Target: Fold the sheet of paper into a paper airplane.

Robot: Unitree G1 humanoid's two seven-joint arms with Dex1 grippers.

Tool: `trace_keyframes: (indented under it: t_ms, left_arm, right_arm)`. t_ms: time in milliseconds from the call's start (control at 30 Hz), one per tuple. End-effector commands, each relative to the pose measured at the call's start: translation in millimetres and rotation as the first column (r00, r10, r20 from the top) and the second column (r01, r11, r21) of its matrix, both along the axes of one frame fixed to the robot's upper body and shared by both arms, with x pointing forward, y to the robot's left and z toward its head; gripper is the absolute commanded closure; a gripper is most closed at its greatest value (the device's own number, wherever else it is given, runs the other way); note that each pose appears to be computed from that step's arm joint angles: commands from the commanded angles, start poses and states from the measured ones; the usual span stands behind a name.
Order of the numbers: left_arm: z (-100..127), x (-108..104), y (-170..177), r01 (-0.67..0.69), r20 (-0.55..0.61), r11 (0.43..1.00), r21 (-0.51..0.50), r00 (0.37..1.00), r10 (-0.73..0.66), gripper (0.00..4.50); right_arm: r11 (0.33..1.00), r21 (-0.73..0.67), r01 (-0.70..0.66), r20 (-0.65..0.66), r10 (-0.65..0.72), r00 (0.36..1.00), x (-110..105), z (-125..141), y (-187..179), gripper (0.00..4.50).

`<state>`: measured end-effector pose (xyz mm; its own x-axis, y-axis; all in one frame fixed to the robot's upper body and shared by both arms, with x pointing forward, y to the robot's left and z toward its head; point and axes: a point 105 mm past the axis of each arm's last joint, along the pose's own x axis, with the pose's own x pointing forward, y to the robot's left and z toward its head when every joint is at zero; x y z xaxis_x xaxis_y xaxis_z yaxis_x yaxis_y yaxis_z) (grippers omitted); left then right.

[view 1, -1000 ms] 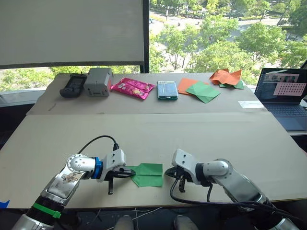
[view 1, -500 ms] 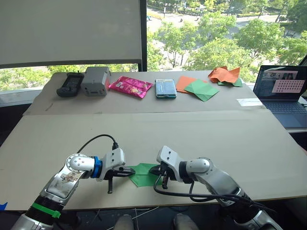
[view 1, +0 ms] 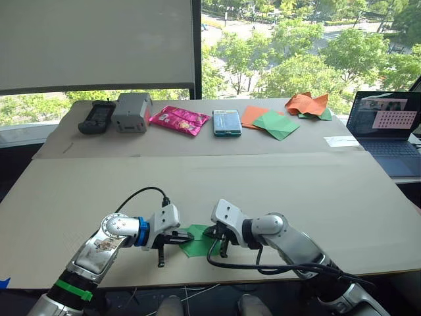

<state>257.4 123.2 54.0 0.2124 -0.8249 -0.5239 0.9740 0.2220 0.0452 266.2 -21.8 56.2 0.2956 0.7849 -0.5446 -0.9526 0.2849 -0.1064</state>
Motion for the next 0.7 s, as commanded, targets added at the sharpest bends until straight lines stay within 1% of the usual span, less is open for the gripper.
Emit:
trace_keyframes:
  t_ms: [33,167,433,700]
  left_arm:
    - [-14,-6,-1,-0.004,-0.04,1.0,0.03,0.999,0.005,4.5]
    - [-20,-6,0,-0.003,-0.045,0.998,0.056,0.999,0.006,4.5]
    - [-36,-14,25,-0.011,-0.068,0.99,0.14,0.997,0.02,4.5]
    - [-42,-20,41,-0.05,-0.1,0.987,0.153,0.993,0.066,4.5]
  right_arm:
    - [0.994,-0.096,0.048,-0.08,-0.056,0.995,-4,-27,-12,4.49]
    - [0.994,-0.095,0.053,-0.082,-0.061,0.995,-5,-26,-11,4.49]
    - [0.992,-0.101,0.072,-0.08,-0.08,0.994,-2,-24,-11,4.49]
    - [0.993,-0.098,0.072,-0.083,-0.08,0.993,-2,-23,-10,4.49]
